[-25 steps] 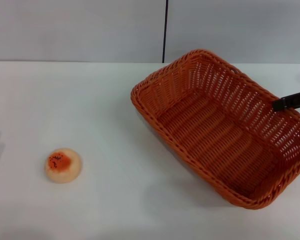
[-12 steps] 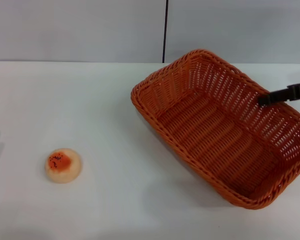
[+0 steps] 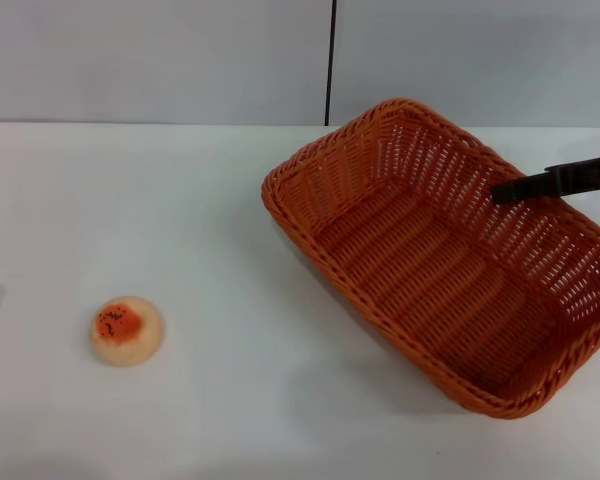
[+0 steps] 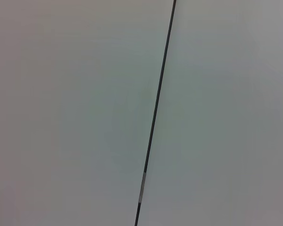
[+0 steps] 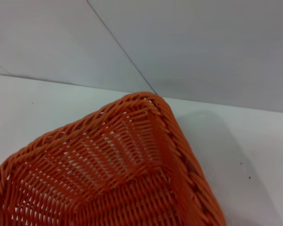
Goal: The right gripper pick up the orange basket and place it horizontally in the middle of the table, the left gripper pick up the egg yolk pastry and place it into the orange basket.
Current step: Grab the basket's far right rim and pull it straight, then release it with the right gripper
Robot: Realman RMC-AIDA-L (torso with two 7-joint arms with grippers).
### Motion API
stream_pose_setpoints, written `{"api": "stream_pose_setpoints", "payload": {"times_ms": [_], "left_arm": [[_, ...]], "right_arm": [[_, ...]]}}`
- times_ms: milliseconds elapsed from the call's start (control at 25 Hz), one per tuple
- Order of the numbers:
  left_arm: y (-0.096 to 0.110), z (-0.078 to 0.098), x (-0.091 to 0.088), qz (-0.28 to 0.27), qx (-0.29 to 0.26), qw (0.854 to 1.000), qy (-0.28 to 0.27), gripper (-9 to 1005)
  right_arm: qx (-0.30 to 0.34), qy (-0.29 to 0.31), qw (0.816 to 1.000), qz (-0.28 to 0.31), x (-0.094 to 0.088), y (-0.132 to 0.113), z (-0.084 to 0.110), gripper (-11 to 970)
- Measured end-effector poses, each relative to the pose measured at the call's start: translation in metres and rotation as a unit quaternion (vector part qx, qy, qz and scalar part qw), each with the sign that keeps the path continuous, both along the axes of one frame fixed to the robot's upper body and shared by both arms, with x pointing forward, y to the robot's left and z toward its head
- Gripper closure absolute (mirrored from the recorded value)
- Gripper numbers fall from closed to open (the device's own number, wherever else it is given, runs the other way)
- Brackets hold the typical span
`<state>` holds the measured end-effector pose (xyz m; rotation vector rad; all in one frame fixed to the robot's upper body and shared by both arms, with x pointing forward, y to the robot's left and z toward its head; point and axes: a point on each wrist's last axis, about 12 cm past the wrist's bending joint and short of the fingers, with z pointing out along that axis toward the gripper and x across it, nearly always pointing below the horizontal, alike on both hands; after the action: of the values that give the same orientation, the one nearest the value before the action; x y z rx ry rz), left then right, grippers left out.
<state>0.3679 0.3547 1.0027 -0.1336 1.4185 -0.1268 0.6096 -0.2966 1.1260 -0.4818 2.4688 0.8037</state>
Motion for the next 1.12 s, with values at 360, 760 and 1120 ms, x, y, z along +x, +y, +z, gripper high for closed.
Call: {"api": "stream_pose_setpoints", "payload": {"times_ms": [360, 760, 1120], "left_arm": [[0.002, 0.0, -0.001, 0.007, 0.001, 1.0, -0.001, 216], [0.003, 0.0, -0.004, 0.009, 0.002, 1.0, -0.001, 222], [0.005, 0.0, -0.013, 0.014, 0.003, 1.0, -0.003, 226]], "right_arm": [[-0.004, 0.0, 1.0, -0.002, 0.001, 0.003, -0.003, 597], [-0.015, -0.009, 1.0, 0.006, 0.002, 0.005, -0.006, 706], [-0.021, -0.057, 0.996, 0.058, 0.005, 0.009, 0.007, 774]]}}
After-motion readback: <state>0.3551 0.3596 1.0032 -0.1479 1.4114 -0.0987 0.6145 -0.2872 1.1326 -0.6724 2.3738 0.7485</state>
